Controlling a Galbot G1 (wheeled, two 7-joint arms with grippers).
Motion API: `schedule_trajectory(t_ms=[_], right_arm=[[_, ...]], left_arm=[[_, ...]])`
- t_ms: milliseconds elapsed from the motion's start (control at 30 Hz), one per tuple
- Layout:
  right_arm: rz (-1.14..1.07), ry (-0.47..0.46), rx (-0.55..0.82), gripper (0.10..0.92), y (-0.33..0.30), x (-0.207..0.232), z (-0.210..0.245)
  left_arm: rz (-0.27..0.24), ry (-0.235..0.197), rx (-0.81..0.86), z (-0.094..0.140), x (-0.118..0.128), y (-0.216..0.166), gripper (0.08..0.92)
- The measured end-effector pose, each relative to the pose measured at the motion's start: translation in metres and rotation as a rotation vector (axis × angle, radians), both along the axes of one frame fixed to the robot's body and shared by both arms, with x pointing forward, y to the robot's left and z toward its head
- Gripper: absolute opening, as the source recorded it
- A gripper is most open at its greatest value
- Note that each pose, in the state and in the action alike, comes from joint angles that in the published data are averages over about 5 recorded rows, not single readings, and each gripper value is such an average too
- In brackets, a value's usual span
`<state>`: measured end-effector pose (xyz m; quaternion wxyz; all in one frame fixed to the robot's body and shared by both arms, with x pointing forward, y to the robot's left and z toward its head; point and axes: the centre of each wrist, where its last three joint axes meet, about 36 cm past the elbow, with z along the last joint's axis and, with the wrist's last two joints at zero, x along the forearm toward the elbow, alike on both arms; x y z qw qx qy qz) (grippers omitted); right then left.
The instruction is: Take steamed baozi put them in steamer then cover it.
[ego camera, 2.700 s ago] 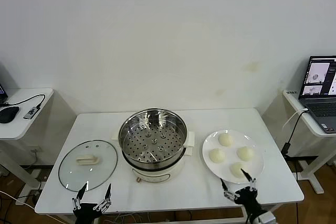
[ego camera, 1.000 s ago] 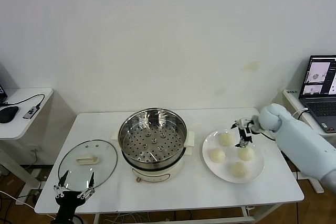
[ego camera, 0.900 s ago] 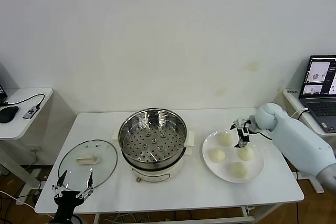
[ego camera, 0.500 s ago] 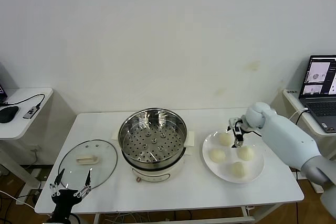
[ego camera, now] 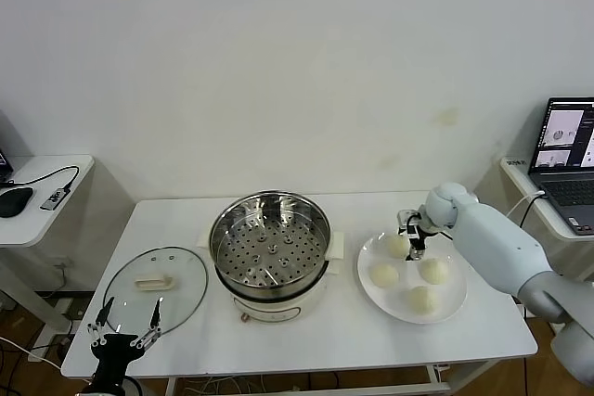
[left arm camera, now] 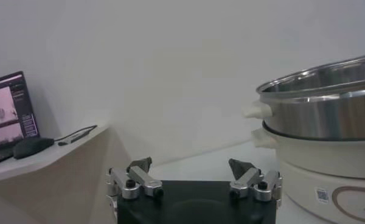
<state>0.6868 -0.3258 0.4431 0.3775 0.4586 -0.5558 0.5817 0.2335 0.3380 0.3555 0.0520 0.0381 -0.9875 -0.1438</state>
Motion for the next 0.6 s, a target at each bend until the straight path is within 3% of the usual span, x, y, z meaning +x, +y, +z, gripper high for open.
schedule_trajectory(t_ms=[333,600], right_arm=[[0.013,-0.013,0.010,0.566,-0.004,0.000,0.017],[0.056,-0.043,0.048,0.565,-0.004,0.001,0.067]], left_arm=[[-0.006,0.002,-0.002,0.001,0.000,-0.001,0.823],[-0.014,0.014,-0.030,0.001,0.000,-0.003,0.823]])
